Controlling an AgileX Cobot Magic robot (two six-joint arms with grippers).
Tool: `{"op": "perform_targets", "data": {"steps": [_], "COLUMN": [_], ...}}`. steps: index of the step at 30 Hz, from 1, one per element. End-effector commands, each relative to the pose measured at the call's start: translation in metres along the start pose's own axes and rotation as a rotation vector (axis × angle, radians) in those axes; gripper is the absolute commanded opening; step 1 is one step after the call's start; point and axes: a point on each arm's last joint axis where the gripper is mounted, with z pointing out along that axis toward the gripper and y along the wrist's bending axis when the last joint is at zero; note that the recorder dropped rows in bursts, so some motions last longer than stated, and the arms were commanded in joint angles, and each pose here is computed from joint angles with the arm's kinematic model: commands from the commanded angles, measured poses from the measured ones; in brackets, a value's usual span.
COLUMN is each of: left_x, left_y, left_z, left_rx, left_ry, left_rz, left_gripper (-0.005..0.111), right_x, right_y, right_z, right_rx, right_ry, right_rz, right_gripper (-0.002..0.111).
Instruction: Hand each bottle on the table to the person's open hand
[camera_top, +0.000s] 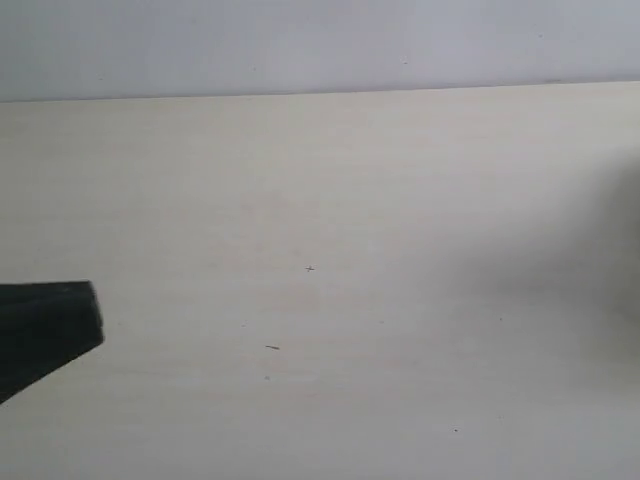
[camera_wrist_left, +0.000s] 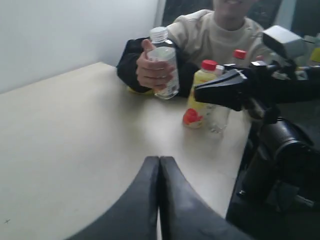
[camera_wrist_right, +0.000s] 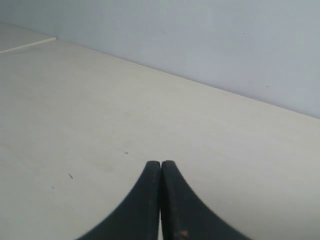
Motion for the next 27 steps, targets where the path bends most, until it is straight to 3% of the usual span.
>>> {"op": "perform_targets", "data": {"steps": [1,3,15,19,24,27], "left_x": [0.001,0.004,0.006,0.007,0.008,0.006], "left_y": [-0.002,0.001,0.001,-0.003,-0.016,-0.015], "left_z": [-0.025,-0.029,-0.029,-0.029,-0.036,-0.042], "left_rx": [0.023,0.001,0.012,0.056,0.185,0.146], "left_ry": [-0.114,-0.136,-0.134,-0.122,-0.123,-0.167], "left_rz": [-0.033,-0.095,-0.101,-0.132,-0.105,-0.063], "left_gripper": [0.0,0.0,0.0,0.0,0.0,0.0], "right_x": [0.001,0.001,0.001,0.001,0.001,0.001], "right_y": [0.0,0.0,0.0,0.0,0.0,0.0], "right_z": [0.001,0.001,0.001,0.001,0.001,0.001], "right_rx": [0.004,0.004,0.004,0.004,0.004,0.004], "right_ry": [0.002,0.002,0.002,0.002,0.002,0.002], "right_rz": [0.0,0.0,0.0,0.0,0.0,0.0], "right_gripper": [0.0,0.0,0.0,0.0,0.0,0.0]}}
